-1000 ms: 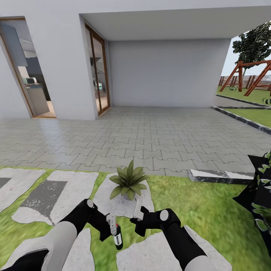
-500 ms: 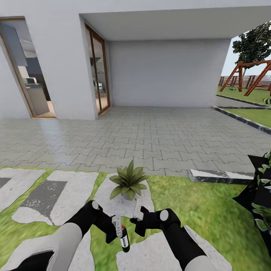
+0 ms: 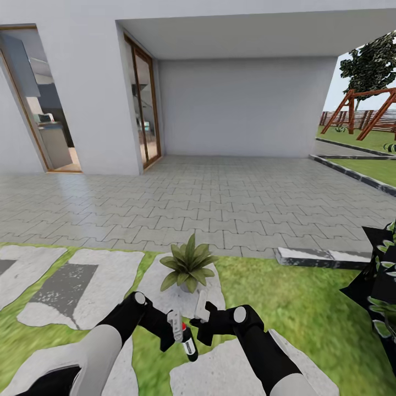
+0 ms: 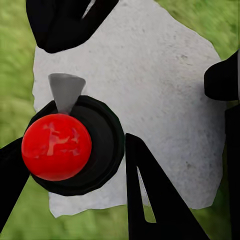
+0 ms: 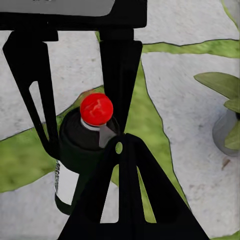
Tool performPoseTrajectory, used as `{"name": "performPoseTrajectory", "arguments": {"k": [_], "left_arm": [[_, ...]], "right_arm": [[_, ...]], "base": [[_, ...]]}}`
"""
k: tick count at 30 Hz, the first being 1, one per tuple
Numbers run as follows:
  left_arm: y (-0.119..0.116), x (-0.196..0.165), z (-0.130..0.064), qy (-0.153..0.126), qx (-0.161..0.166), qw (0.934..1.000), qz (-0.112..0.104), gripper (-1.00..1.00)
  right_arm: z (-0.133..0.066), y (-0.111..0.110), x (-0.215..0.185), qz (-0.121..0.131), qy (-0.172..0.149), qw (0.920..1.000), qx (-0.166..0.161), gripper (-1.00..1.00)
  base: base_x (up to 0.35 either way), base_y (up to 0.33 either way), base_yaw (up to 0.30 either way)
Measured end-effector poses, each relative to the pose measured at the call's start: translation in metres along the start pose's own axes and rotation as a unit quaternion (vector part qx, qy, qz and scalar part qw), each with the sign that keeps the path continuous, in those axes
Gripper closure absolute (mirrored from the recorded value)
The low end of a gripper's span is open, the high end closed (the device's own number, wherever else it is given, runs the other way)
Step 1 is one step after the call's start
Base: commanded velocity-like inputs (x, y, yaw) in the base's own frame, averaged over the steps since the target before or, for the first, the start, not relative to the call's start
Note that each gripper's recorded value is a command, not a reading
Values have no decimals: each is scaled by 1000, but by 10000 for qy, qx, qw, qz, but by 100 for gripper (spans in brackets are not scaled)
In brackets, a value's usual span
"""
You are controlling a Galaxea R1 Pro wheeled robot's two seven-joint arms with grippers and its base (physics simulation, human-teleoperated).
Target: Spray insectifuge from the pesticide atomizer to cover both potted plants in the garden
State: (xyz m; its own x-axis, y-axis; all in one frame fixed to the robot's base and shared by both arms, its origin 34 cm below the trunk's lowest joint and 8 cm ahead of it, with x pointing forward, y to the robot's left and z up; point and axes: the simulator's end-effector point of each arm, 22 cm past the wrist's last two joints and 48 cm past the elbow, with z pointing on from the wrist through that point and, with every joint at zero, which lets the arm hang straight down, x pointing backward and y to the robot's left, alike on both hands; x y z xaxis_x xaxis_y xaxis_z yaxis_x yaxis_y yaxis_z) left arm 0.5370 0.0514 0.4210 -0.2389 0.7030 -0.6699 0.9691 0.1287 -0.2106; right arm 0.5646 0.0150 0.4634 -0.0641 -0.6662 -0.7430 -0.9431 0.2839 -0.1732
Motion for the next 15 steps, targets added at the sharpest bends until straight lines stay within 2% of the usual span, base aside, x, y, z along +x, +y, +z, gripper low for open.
{"name": "performPoseTrajectory", "arguments": {"k": [15], "left_arm": [[-2, -13, 3, -230, 6, 9996, 136, 100]], "right_arm": [[0, 0, 0, -4, -3, 10000, 8, 100]], "base": [[0, 0, 0]]}}
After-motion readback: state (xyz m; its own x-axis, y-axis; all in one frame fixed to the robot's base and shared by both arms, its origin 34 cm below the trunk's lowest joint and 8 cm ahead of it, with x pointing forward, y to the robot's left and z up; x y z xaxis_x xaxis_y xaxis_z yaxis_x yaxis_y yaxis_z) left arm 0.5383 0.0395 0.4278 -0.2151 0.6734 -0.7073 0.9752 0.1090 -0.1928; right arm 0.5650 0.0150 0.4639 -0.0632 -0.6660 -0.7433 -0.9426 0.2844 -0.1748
